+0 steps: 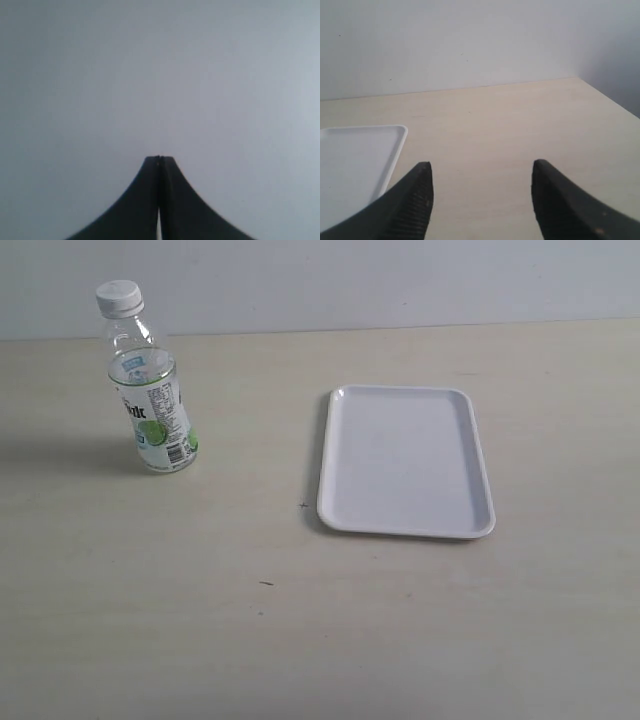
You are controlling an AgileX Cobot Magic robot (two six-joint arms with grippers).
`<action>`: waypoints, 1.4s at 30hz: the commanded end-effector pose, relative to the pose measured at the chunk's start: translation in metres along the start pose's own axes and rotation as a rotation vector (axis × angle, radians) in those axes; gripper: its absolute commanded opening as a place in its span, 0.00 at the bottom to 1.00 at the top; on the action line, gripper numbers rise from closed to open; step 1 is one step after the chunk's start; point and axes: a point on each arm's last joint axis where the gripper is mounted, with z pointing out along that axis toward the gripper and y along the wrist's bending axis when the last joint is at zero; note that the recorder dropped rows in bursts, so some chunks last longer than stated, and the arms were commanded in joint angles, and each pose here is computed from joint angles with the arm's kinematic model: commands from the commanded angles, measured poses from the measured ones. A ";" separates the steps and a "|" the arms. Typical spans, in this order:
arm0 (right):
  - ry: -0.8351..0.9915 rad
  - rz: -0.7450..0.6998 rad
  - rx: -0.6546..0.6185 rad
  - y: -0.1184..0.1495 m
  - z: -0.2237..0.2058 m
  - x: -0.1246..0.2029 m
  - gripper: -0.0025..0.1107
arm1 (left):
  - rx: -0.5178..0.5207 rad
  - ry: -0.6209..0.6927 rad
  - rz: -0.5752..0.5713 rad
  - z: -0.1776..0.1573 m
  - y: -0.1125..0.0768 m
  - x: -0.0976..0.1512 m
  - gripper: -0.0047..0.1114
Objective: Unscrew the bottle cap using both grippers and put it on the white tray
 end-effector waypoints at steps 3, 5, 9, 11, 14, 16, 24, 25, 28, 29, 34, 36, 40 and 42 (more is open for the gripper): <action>-0.007 0.001 0.004 0.000 0.000 0.001 0.52 | -0.055 0.474 0.088 0.096 0.025 0.102 0.04; -0.007 0.001 0.004 0.000 0.000 0.001 0.52 | 0.052 0.659 0.111 0.093 0.027 0.161 0.04; -0.007 0.001 0.004 0.000 0.000 0.001 0.52 | 0.105 0.832 0.028 0.065 0.035 0.244 0.04; -0.007 0.001 0.004 0.000 0.000 0.001 0.52 | 0.136 0.851 0.024 0.052 0.036 0.264 0.04; -0.007 0.001 0.004 0.000 0.000 0.001 0.52 | 0.174 0.941 0.019 0.035 0.038 0.292 0.04; -0.007 0.001 0.004 0.000 0.000 0.001 0.52 | 0.209 0.979 0.008 0.029 0.037 0.305 0.04; -0.007 -0.002 -0.008 0.000 0.000 0.001 0.52 | 0.255 1.043 0.041 0.014 0.038 0.321 0.13; -0.007 -0.002 -0.010 0.001 0.000 0.001 0.52 | 0.255 1.043 0.041 0.014 0.038 0.321 0.17; -0.007 -0.003 -0.013 0.001 0.000 0.001 0.52 | 0.263 1.044 0.041 0.013 0.037 0.321 0.44; -0.007 -0.003 -0.013 0.001 0.000 0.001 0.52 | 0.270 1.044 0.040 0.013 0.037 0.321 0.57; -0.007 -0.003 -0.013 0.001 0.000 0.001 0.52 | 0.270 1.031 0.036 0.019 0.038 0.328 0.94; -0.007 -0.003 -0.013 0.001 0.000 0.001 0.52 | 0.266 1.027 0.030 0.021 0.040 0.335 0.94; -0.007 -0.003 -0.013 0.001 0.000 0.001 0.52 | 0.271 1.028 -0.020 0.026 0.042 0.352 0.94; -0.007 -0.003 -0.013 0.001 0.000 0.001 0.52 | 0.294 1.027 -0.050 0.028 0.041 0.361 0.94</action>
